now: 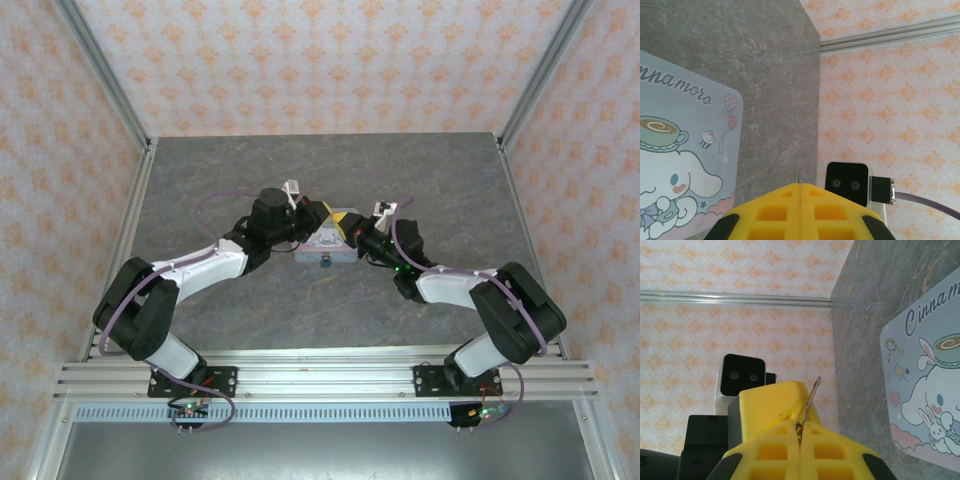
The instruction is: Unlock the padlock with the key
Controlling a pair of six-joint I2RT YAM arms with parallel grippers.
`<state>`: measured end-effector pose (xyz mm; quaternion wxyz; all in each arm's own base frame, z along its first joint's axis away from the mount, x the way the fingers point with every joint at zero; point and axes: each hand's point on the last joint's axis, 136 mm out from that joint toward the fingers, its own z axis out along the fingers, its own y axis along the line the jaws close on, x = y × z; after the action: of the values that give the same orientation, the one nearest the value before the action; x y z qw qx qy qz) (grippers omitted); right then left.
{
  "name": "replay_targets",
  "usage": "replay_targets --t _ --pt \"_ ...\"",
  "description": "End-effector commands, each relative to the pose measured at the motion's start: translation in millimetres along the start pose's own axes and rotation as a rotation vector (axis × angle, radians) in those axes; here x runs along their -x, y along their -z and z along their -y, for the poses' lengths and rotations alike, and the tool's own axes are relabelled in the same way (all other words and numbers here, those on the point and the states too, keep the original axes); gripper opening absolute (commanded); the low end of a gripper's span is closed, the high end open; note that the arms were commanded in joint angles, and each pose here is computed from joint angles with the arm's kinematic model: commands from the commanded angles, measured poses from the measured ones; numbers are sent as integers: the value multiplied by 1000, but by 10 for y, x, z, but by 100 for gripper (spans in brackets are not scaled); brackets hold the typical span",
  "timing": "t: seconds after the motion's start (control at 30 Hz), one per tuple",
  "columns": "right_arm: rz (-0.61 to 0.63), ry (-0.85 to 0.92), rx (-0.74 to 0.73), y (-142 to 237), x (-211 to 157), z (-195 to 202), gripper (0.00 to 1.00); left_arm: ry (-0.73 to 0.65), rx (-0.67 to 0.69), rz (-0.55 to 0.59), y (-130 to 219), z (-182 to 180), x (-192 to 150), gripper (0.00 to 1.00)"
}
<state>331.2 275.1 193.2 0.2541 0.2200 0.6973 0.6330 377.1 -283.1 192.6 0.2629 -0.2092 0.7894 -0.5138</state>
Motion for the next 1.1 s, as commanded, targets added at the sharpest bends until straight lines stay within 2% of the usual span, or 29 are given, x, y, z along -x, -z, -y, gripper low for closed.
replay_targets --t 0.0,0.03,0.07,0.1,0.17,0.33,0.5,0.6,0.8,1.07 --pt "40 -2 9 120 94 30 33 -41 17 38 37 -7 33 0" --pt "53 -6 -3 180 124 80 47 -58 23 42 53 3 38 0" --pt "73 -15 -26 265 166 163 57 -86 33 50 78 14 61 0" --pt "98 -18 -43 365 221 227 62 -117 45 56 106 36 81 0" --pt "130 -15 -78 521 288 326 64 -176 61 66 155 74 106 0" --pt "147 66 -136 700 318 283 64 -303 24 94 256 239 147 0" --pt "137 161 -120 707 332 -30 64 -465 21 138 416 382 209 0" --pt "124 178 -66 655 335 -221 60 -526 -21 158 526 539 216 0" --pt "114 182 69 494 380 -580 57 -532 -131 176 601 795 197 0" --pt "106 202 176 254 374 -931 46 -460 -225 188 513 863 161 0"
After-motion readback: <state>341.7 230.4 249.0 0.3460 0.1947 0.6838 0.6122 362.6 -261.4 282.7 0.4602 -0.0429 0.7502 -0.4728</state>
